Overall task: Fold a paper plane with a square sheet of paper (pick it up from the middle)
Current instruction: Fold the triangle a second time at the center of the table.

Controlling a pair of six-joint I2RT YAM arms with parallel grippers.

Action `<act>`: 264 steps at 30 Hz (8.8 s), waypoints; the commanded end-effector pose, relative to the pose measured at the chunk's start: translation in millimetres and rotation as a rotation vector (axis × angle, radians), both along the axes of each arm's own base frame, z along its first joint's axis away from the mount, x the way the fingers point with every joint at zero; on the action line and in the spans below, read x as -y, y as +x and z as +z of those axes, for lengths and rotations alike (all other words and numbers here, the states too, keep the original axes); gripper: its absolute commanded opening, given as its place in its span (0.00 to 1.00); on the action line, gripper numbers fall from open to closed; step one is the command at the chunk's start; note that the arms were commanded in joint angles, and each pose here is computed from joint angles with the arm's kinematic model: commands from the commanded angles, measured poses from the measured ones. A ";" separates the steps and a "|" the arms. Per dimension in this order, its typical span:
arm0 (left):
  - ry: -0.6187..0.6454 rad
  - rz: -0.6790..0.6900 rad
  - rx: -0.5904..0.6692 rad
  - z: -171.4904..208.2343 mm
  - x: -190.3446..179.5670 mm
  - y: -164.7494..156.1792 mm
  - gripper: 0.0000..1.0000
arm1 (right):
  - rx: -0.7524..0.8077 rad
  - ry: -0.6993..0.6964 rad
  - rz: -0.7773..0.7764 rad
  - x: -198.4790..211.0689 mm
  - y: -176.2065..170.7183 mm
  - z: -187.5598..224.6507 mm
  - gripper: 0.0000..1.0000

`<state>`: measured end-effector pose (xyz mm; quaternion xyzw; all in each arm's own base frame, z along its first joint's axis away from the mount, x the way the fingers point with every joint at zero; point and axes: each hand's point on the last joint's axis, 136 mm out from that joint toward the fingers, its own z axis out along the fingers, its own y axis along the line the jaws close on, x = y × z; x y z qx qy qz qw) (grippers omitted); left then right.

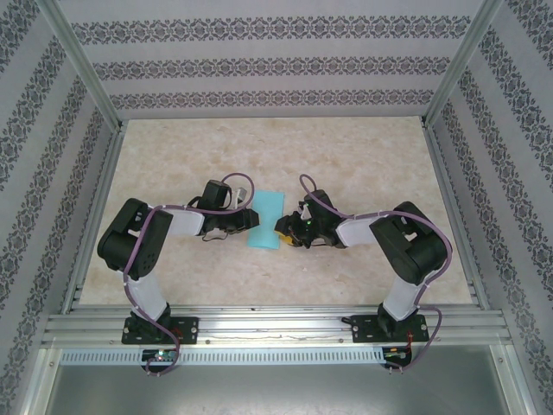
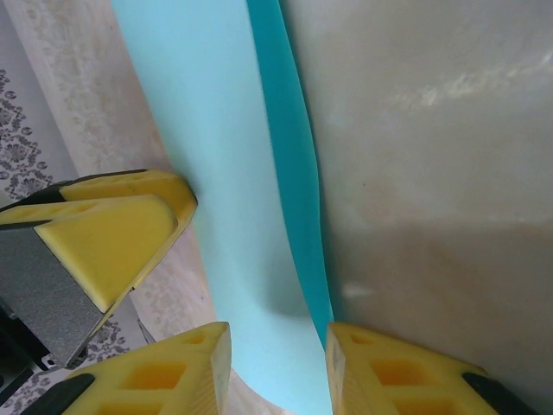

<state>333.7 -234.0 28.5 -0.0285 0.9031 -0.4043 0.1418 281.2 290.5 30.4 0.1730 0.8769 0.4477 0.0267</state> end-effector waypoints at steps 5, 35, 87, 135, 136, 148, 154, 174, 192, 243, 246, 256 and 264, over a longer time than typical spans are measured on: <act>0.038 -0.047 -0.113 -17.1 0.3 -28.1 0.27 | 0.024 0.034 0.027 -9.4 5.9 4.3 0.35; 0.094 -0.161 0.257 68.6 1.3 -6.2 0.39 | 0.084 0.134 0.119 -18.4 36.7 26.0 0.28; 0.950 -0.656 1.070 25.2 44.6 -62.5 0.30 | 0.079 0.170 0.157 -35.9 33.6 32.7 0.26; 0.486 -0.460 0.822 44.3 52.8 -63.6 0.00 | 0.101 0.132 0.060 -10.1 41.2 31.7 0.31; 0.445 -0.457 0.805 45.3 55.6 -64.1 0.00 | 0.110 0.123 0.044 -4.8 42.0 33.1 0.32; 0.113 -0.356 0.609 54.8 75.4 -61.2 0.00 | 0.182 -0.066 -0.055 59.8 15.8 39.0 0.35; 0.058 -0.308 0.577 59.3 75.8 -51.5 0.00 | 0.290 -0.190 0.004 69.8 -9.0 47.7 0.18; 0.074 -0.227 0.498 40.2 61.9 -41.8 0.00 | 0.206 -0.234 0.206 16.1 -28.1 7.6 0.00; 0.023 -0.159 0.372 21.4 40.7 -22.9 0.00 | 0.126 -0.434 0.256 42.7 -35.7 -26.7 0.00; 0.186 -0.108 0.373 3.6 3.4 0.4 0.00 | 0.172 -0.327 0.270 7.9 -5.3 4.1 0.00; 0.182 -0.113 0.370 2.9 4.5 0.0 0.00 | 0.210 -0.280 0.283 -7.0 -0.7 20.2 0.00; 0.169 -0.128 0.378 4.7 8.1 1.2 0.00 | 0.138 -0.330 0.285 -11.0 0.7 -12.7 0.00; 0.226 -0.110 0.404 4.4 0.6 13.9 0.00 | 0.112 -0.357 0.288 -0.4 -5.3 -22.9 0.00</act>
